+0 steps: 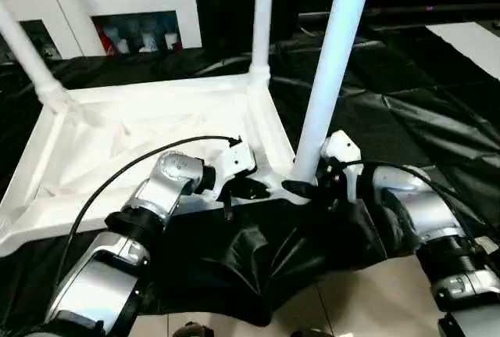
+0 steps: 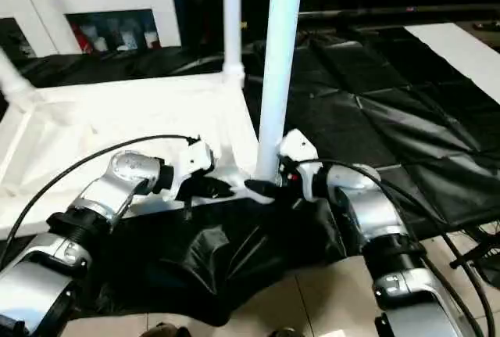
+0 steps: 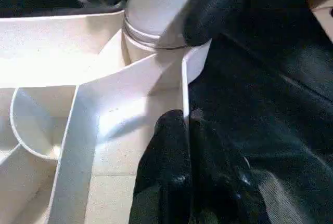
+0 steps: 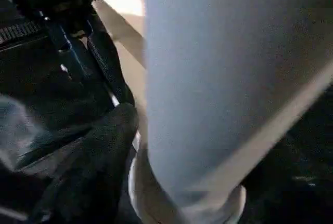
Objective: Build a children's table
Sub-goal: Rotate leg to tighten
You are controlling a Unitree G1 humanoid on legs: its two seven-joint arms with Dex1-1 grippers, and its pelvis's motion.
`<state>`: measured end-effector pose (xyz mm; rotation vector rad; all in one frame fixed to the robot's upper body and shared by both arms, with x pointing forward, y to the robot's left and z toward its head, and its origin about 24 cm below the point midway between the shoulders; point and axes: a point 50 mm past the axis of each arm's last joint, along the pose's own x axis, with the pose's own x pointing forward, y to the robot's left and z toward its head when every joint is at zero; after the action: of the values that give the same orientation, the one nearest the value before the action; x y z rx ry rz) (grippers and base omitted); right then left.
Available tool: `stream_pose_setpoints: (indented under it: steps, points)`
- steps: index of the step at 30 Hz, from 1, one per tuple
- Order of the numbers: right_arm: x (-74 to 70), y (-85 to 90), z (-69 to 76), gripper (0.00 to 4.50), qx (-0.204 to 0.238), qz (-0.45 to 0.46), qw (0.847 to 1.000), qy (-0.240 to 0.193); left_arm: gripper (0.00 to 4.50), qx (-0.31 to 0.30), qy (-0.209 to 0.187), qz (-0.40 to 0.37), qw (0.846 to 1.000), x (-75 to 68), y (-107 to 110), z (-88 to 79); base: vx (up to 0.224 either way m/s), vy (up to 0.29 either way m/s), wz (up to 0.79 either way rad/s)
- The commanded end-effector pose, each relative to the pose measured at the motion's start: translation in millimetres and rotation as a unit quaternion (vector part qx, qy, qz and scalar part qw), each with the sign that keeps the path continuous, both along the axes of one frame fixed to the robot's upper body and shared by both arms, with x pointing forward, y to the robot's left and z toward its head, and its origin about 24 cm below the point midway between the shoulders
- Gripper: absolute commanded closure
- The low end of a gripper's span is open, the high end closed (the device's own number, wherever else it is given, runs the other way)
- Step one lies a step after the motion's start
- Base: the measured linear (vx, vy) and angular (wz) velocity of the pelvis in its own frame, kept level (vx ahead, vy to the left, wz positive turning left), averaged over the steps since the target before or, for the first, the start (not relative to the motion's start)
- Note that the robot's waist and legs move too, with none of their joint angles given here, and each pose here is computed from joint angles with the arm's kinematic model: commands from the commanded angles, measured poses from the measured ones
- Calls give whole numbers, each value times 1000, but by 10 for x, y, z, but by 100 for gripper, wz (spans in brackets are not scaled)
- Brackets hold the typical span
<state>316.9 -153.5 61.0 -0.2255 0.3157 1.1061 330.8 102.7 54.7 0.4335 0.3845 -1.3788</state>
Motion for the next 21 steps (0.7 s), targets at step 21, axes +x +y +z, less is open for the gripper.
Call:
stream_pose_setpoints:
  steps: [21]
  points:
    - [159, 508, -306, 255, 69, -270, 959, 49, 450, -39, -44, 175, 983, 295, -490, 189, 0, 0, 0]
